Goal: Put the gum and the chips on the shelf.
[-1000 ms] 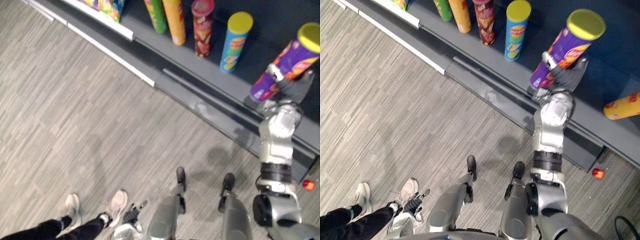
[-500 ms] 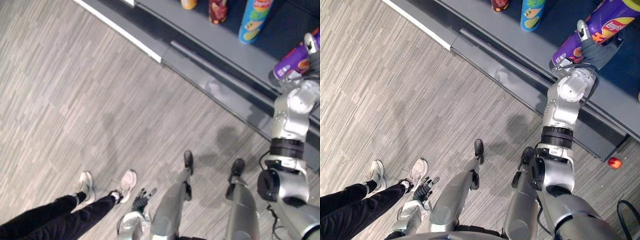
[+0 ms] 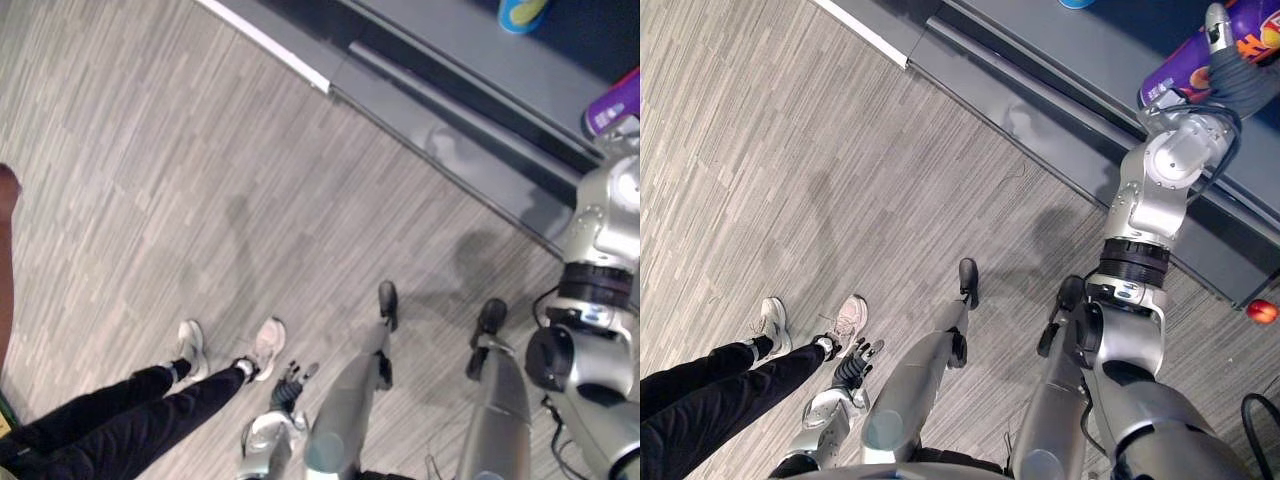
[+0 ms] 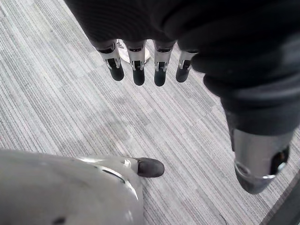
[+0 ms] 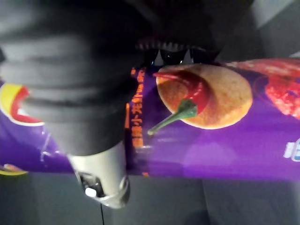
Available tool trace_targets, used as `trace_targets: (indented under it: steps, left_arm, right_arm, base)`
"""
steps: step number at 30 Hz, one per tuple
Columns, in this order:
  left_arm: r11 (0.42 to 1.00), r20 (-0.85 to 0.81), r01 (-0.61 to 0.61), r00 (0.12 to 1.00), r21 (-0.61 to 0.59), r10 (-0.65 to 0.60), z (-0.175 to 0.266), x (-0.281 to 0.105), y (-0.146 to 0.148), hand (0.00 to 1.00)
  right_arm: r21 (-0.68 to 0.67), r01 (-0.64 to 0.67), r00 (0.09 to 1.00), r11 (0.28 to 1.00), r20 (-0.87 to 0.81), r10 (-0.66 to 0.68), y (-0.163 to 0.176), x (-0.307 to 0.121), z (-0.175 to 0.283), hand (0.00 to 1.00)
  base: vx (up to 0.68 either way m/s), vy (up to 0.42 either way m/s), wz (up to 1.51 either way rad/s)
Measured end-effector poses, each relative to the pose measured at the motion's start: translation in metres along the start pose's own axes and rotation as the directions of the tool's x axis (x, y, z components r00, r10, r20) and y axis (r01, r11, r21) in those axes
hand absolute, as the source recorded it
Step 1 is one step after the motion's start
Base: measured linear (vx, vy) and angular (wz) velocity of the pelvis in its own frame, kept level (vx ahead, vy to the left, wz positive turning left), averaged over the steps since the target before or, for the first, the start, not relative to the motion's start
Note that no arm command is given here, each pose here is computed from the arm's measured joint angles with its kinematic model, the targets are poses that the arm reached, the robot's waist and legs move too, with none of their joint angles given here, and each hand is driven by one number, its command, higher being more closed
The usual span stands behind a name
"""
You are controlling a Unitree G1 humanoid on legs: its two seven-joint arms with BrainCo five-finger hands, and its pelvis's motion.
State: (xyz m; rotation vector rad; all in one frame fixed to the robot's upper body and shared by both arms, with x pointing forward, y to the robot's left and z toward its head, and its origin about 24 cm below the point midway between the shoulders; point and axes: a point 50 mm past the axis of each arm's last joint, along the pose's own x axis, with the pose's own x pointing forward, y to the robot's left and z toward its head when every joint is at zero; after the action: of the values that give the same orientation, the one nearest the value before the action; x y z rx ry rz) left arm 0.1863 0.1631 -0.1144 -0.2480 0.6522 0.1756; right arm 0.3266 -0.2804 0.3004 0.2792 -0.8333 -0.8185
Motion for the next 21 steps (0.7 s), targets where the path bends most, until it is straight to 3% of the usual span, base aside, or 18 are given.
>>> trace_targets:
  steps: [9,21]
  left_arm:
    - [0.994,0.063,0.056,0.997,-0.089,-0.051,0.012,0.001,-0.021,0.00]
    - [0.983,0.096,0.094,0.992,-0.155,-0.080,0.018,0.000,-0.033,0.00]
  right_arm:
    - [0.072,-0.008,0.987,0.997,0.158,-0.004,0.004,0.008,0.042,1.00]
    - [0.088,-0.068,0.977,0.994,0.206,0.049,0.020,0.005,0.055,1.00]
  base:
    - [-0.01,-0.046,0.01]
    - [0.00,-0.005,0.02]
